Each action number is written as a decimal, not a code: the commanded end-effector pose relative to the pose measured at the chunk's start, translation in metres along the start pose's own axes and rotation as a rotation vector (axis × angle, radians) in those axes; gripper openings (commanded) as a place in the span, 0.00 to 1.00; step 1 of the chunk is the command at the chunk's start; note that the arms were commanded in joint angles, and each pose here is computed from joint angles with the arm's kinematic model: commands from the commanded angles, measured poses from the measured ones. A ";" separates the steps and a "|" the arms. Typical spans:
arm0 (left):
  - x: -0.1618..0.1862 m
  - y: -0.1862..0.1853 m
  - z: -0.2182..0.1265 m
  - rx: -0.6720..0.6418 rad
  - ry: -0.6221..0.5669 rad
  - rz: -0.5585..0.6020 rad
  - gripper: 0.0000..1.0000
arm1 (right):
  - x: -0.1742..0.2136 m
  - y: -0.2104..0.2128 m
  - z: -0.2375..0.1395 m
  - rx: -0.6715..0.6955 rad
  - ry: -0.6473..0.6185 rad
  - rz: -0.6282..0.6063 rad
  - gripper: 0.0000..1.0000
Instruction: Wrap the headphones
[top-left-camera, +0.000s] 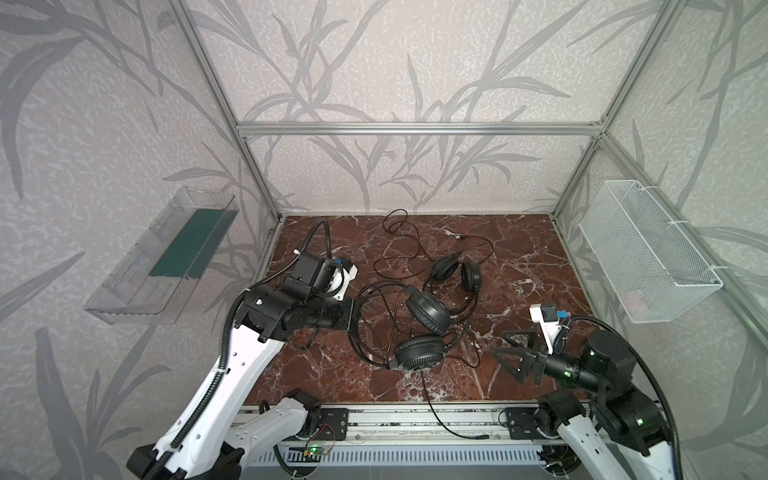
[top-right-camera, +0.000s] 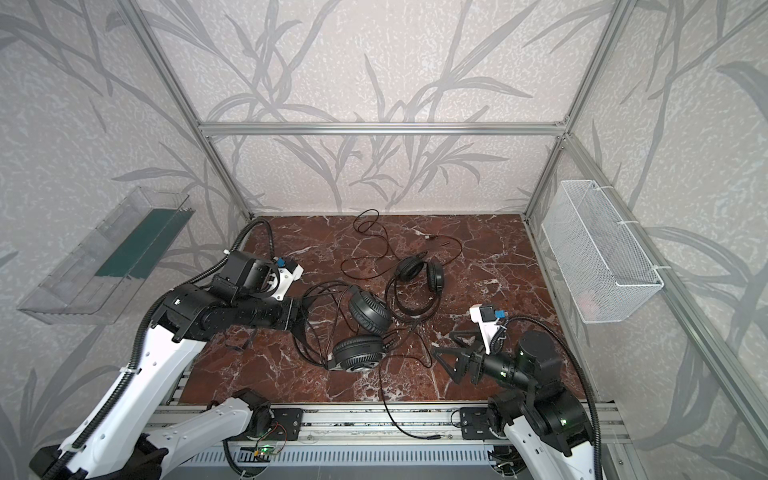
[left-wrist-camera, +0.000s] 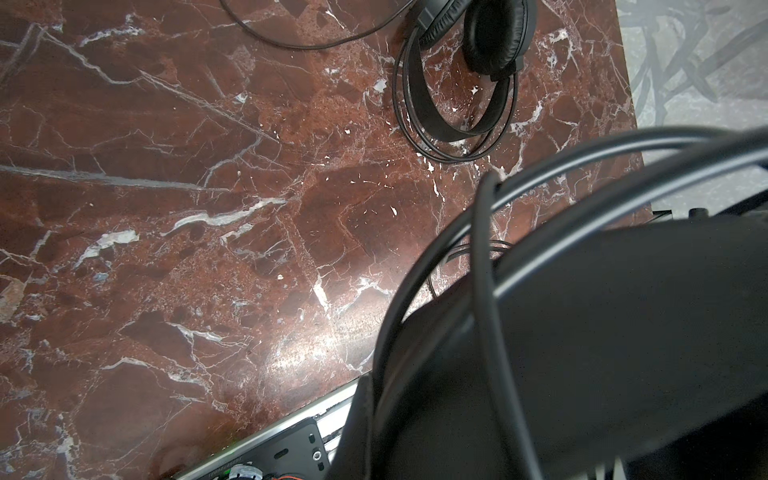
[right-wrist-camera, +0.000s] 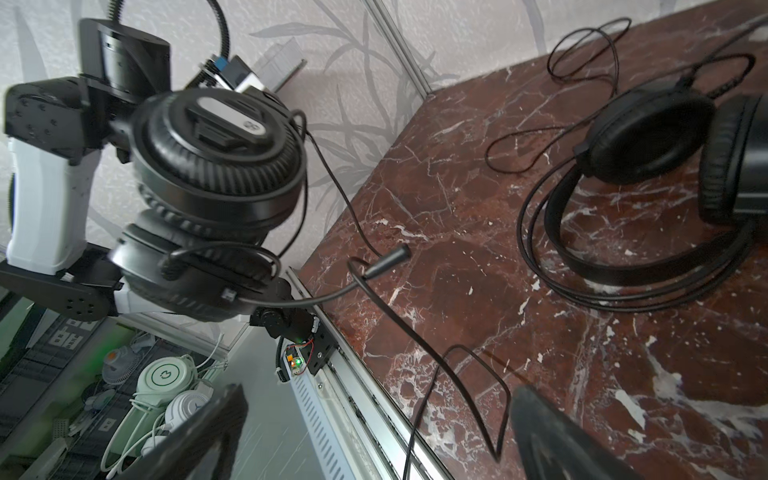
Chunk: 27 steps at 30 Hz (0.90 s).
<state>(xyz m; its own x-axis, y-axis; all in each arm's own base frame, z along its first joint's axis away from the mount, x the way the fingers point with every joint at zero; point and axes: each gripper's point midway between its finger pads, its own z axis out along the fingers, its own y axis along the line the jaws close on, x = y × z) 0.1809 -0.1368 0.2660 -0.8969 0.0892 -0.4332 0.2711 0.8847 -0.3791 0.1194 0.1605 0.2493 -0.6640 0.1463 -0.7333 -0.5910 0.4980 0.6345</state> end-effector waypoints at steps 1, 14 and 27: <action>-0.011 -0.013 -0.016 0.055 -0.064 0.000 0.00 | -0.005 -0.011 0.011 0.008 -0.020 -0.005 0.99; -0.012 -0.011 -0.015 0.064 -0.064 -0.018 0.00 | 0.042 -0.035 0.075 0.108 0.156 -0.205 0.72; -0.009 -0.014 -0.012 0.090 -0.048 -0.016 0.00 | -0.053 -0.026 0.048 0.399 0.039 -0.398 0.00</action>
<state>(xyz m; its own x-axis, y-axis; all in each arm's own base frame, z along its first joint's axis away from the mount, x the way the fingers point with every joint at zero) 0.1821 -0.1347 0.2669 -0.9032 0.0620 -0.4248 0.2482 0.8828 -0.3988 0.1765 0.1902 0.2682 -0.4477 -0.0653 -0.8918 -0.6383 0.7218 0.2676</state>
